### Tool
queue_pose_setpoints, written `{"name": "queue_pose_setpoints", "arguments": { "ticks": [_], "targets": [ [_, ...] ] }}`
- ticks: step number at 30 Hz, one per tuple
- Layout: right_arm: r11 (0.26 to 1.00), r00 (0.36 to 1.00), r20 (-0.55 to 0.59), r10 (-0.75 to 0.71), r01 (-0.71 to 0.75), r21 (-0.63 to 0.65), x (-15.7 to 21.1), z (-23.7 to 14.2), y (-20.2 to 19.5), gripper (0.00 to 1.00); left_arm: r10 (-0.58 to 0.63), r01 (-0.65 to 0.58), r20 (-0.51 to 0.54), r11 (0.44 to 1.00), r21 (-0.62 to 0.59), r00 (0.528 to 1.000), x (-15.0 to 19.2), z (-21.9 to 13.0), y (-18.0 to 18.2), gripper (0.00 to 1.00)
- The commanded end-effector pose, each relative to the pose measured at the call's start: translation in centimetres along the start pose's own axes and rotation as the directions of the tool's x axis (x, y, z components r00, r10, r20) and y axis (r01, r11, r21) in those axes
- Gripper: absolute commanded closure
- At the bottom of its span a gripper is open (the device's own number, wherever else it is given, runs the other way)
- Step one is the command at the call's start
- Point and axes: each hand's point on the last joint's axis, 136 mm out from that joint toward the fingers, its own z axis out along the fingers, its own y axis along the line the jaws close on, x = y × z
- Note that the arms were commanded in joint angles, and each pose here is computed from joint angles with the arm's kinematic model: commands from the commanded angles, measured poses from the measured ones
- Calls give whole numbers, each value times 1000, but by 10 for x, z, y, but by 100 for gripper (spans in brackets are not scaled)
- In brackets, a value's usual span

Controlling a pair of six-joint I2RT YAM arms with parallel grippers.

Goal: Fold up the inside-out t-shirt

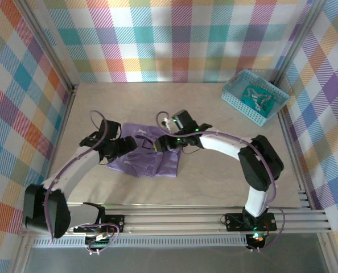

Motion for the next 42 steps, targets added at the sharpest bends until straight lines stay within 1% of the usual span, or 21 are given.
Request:
{"name": "queue_pose_setpoints", "arguments": {
  "ticks": [1,3,6,9,12,14,16,19,21,23,25,28,29,32,33,34,36,37,39,41,42],
  "targets": [
    [998,998,2,-66,66,-3,-10,20,4,24,1,1,-18,993,119,1000,-1,12,-20,15],
    [997,997,-17,-70,69,-19,-11,33,6,24,7,-4,-28,995,100,1000,-1,20,-17,15],
    [997,996,-37,-80,79,-11,-14,51,4,25,6,-1,-50,993,118,999,1,31,-19,15],
    [996,996,-35,-79,81,47,-23,60,-7,35,9,-2,-64,993,122,998,4,39,-18,20],
    [994,997,-15,-75,76,83,-31,58,-12,55,21,-10,-73,988,156,997,7,43,-23,31],
    [993,998,0,-56,56,106,-35,52,-15,67,33,-18,-82,985,173,996,10,45,-25,40],
    [993,1000,15,-25,23,116,-36,43,-18,76,62,-46,-71,977,209,996,8,45,-32,50],
    [991,997,39,59,-63,115,-33,27,-26,83,114,-92,-67,958,271,991,12,40,-44,68],
    [986,990,59,130,-135,99,-29,18,-31,84,160,-133,-58,936,326,985,17,32,-57,79],
    [973,975,75,210,-216,83,-24,7,-40,84,233,-194,-53,899,392,971,29,21,-73,84],
    [954,953,94,288,-294,65,-20,-1,-50,83,316,-252,-67,851,460,946,49,10,-90,86],
    [914,911,113,397,-403,37,-13,-13,-72,74,442,-336,-71,768,545,894,84,-6,-113,85],
    [902,898,120,423,-430,39,-11,-16,-81,71,485,-359,-77,736,574,871,97,-11,-120,83],
    [870,866,113,487,-493,29,-7,-25,-104,56,588,-406,-102,664,628,803,129,-15,-134,72],
    [863,860,105,500,-504,23,-6,-27,-108,53,613,-416,-109,646,640,783,137,-16,-138,66],
    [859,856,101,508,-512,22,-4,-31,-112,51,640,-430,-113,625,651,760,145,-16,-140,60],
    [868,867,108,487,-494,52,0,-42,-117,49,671,-446,-101,589,675,734,153,-21,-146,52],
    [882,882,113,457,-466,72,2,-49,-116,48,676,-445,-88,571,690,732,154,-25,-149,49],
    [903,902,116,415,-424,71,3,-58,-110,44,663,-470,-32,563,680,748,146,-30,-152,45],
    [912,910,113,399,-406,53,5,-61,-103,41,615,-498,28,609,617,788,127,-29,-148,40],
    [919,915,109,387,-393,35,4,-58,-99,39,580,-492,43,648,581,814,116,-26,-144,37]
  ]
}}
